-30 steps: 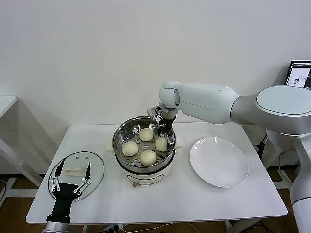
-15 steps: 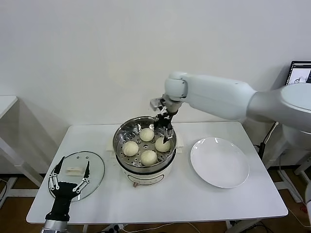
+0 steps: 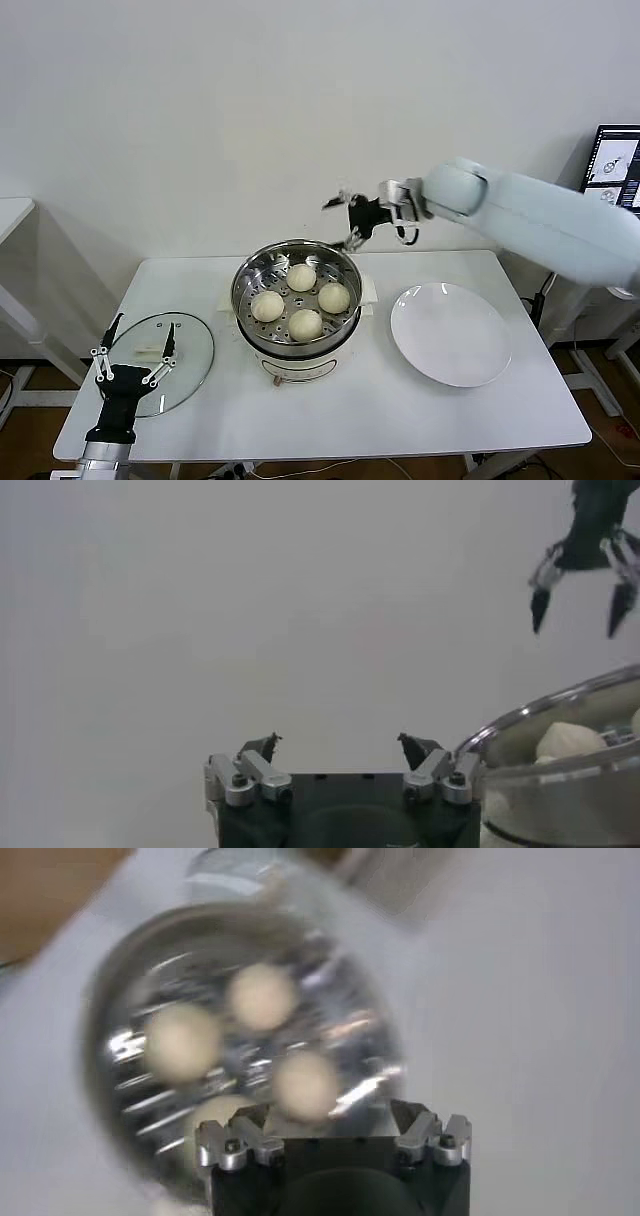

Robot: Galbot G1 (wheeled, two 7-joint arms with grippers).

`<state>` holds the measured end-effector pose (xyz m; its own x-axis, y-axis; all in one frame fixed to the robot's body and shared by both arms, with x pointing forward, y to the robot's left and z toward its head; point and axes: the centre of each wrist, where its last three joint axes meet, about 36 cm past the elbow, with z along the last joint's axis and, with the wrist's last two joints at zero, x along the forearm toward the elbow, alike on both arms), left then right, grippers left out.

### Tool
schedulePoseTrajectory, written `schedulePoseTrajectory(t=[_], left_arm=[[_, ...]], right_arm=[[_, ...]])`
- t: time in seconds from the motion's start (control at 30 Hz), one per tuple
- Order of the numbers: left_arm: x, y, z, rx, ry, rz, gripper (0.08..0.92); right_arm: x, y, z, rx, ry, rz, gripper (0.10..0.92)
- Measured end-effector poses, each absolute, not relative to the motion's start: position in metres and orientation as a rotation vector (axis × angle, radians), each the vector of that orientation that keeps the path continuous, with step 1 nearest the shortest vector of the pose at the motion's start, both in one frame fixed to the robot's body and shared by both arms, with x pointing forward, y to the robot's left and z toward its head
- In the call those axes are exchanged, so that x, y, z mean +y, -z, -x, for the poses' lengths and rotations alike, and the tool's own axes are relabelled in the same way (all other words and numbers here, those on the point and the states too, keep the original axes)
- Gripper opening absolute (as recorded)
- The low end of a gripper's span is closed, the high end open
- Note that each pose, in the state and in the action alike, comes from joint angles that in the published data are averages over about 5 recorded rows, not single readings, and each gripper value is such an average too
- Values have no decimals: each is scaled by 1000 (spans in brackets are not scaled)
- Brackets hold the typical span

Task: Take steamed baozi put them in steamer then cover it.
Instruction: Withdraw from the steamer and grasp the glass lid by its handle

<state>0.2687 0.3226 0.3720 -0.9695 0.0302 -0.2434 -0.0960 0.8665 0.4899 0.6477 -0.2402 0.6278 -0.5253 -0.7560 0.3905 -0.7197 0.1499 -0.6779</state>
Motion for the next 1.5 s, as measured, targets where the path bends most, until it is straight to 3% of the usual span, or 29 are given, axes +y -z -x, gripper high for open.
schedulePoseTrajectory(t=[0.47,0.93,1.17,1.5], left_arm=[[362,-353,-279,2605,-1467,32,823],[418,-290,-275,2313,-2094,-75,823],[428,-266,-283,2227,-2204,-90,823],[433,-252,-303,2151,-2250,-71,823]], right_arm=[[-316,-491,-571,2700,533,604,823],[-346,-348,-460,2890,175,112,823],[-342,-313,-425,2929,122,14,823],[-327,-284,-396,2971,82,-24,823]])
